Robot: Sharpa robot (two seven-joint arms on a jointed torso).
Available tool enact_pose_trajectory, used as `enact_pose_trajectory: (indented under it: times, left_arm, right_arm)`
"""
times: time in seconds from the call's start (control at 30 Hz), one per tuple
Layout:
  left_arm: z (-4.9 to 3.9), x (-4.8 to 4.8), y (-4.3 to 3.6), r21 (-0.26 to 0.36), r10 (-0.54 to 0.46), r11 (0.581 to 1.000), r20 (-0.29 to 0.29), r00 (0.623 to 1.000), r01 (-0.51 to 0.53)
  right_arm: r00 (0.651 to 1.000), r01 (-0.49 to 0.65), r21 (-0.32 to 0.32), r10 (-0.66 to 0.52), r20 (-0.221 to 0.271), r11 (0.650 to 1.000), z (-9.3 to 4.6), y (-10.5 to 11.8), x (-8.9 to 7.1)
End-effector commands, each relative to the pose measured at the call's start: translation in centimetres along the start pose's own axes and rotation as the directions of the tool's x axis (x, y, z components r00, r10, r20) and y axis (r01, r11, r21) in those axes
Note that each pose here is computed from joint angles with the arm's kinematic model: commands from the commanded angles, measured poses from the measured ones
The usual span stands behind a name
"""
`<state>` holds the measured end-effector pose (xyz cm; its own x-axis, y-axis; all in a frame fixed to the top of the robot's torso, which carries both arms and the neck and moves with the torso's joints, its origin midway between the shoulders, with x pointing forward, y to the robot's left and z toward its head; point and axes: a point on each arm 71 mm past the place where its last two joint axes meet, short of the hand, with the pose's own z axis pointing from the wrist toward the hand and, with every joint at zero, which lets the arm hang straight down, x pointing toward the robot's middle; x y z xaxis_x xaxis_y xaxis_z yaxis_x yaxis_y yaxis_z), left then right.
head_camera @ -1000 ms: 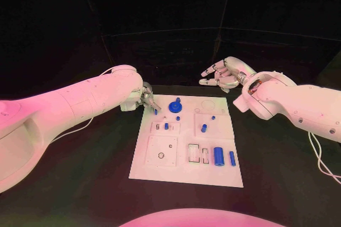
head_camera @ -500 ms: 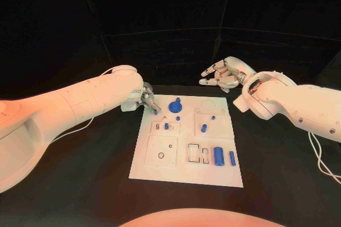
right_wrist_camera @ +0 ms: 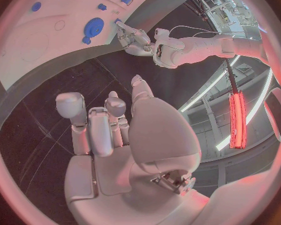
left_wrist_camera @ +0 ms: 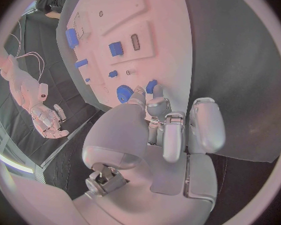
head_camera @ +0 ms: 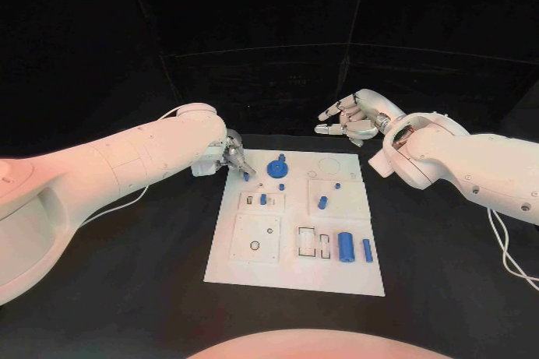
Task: Assemble the parts on the task board
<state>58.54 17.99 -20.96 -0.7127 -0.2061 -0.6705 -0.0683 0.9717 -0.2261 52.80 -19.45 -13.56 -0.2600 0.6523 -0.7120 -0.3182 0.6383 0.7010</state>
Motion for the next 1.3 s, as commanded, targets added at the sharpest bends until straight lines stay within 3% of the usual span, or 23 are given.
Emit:
enact_pose_trajectory:
  times: [0.03, 0.57, 0.83, 1.07, 1.3]
  left_arm:
    - [-0.03, -0.09, -0.04, 0.008, 0.004, 1.000, 0.006, 1.000, -0.004]
    - [-0.04, 0.03, 0.03, 0.000, 0.012, 1.000, -0.008, 1.000, -0.012]
    - [-0.20, -0.11, 0.24, 0.017, -0.001, 1.000, 0.016, 1.000, 0.001]
    - [-0.66, -0.39, 0.89, 0.057, -0.090, 0.995, 0.055, 0.994, 0.087]
    - [-1.69, -0.19, 1.28, 0.100, -0.145, 0.986, 0.088, 0.986, 0.136]
  right_arm:
    - [1.000, -0.002, -0.010, 0.002, -0.002, 1.000, 0.0, 0.1, -0.1]
    - [1.000, -0.002, -0.009, 0.002, -0.004, 1.000, 0.0, 0.1, -0.1]
    - [1.000, -0.002, -0.008, 0.002, -0.004, 1.000, 0.0, 0.1, -0.1]
    - [1.000, -0.001, -0.006, 0.001, -0.004, 1.000, -0.1, 0.0, -0.2]
    - [1.000, -0.001, -0.003, 0.001, -0.003, 1.000, -0.1, -0.1, -0.3]
